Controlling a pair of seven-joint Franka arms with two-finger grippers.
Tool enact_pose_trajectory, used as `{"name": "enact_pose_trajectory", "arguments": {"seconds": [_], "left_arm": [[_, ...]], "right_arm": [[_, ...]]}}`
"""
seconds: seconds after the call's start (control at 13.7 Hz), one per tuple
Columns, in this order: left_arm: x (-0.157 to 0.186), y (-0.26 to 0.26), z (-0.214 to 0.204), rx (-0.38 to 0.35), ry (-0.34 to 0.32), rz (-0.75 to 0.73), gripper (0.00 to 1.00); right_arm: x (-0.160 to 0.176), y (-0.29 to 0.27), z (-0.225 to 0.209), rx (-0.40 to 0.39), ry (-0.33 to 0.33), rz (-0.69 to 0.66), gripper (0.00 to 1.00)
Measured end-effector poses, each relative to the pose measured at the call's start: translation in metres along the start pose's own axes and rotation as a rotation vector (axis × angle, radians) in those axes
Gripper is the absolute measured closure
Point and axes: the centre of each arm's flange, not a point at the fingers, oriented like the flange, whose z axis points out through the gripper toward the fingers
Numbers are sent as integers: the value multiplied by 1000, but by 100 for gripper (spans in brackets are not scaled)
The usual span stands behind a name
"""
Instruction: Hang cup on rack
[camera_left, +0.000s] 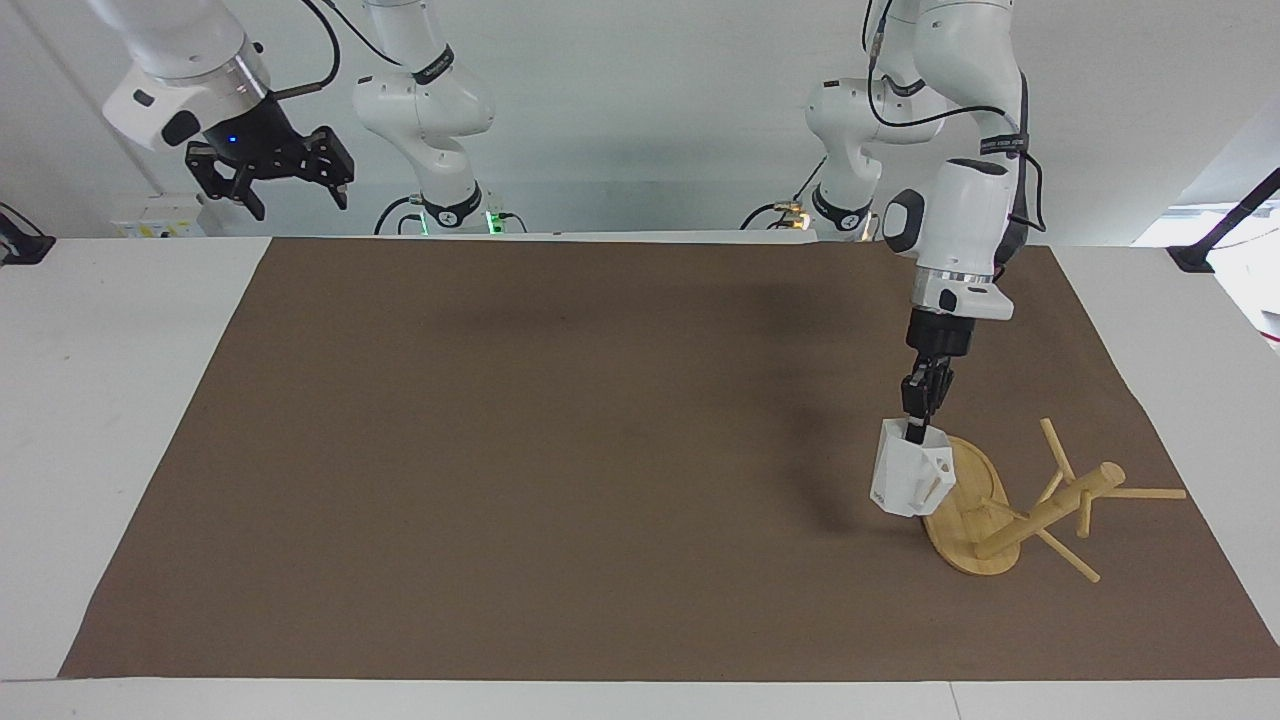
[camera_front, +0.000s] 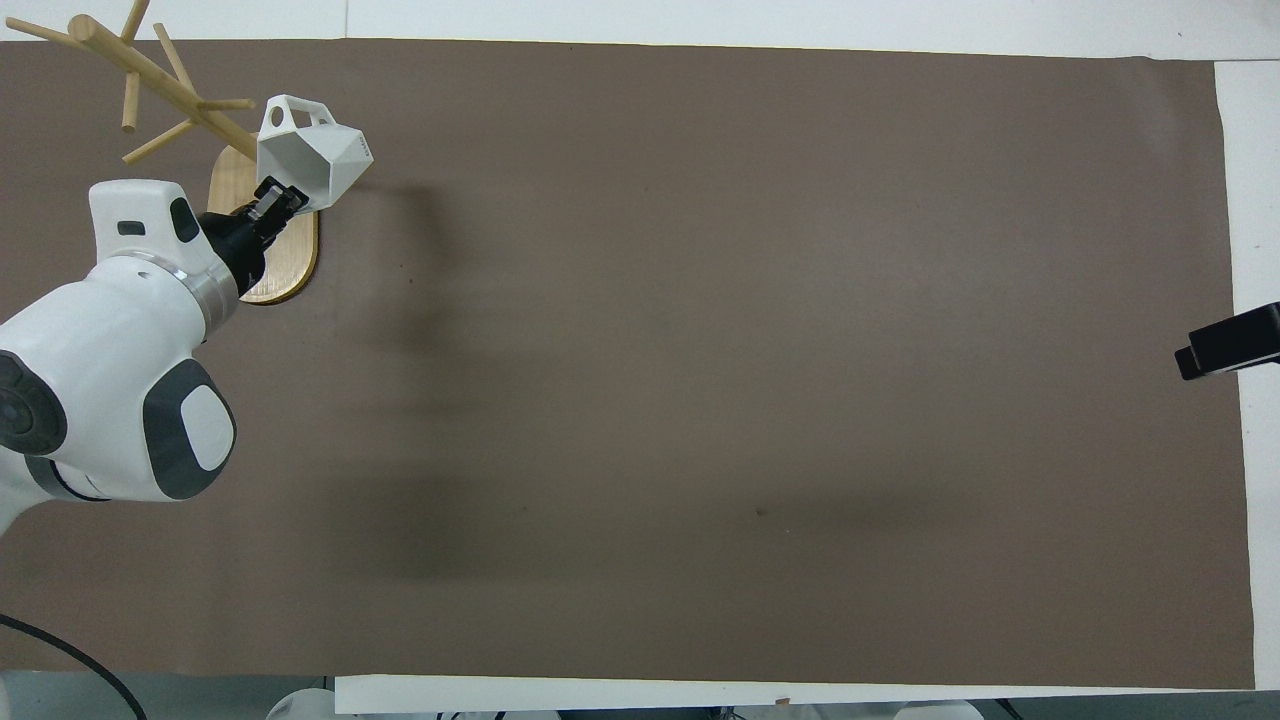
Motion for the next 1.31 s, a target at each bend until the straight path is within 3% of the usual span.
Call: {"name": "enact_pose_trajectory", "arguments": {"seconds": [0.66, 1.31], "left_arm": [[31, -1, 20, 8, 26, -34, 96], [39, -14, 27, 46, 10, -56, 96]], "right_arm": [[17, -5, 30, 4, -69, 87, 0], [20, 2, 27, 5, -65, 113, 0]]}}
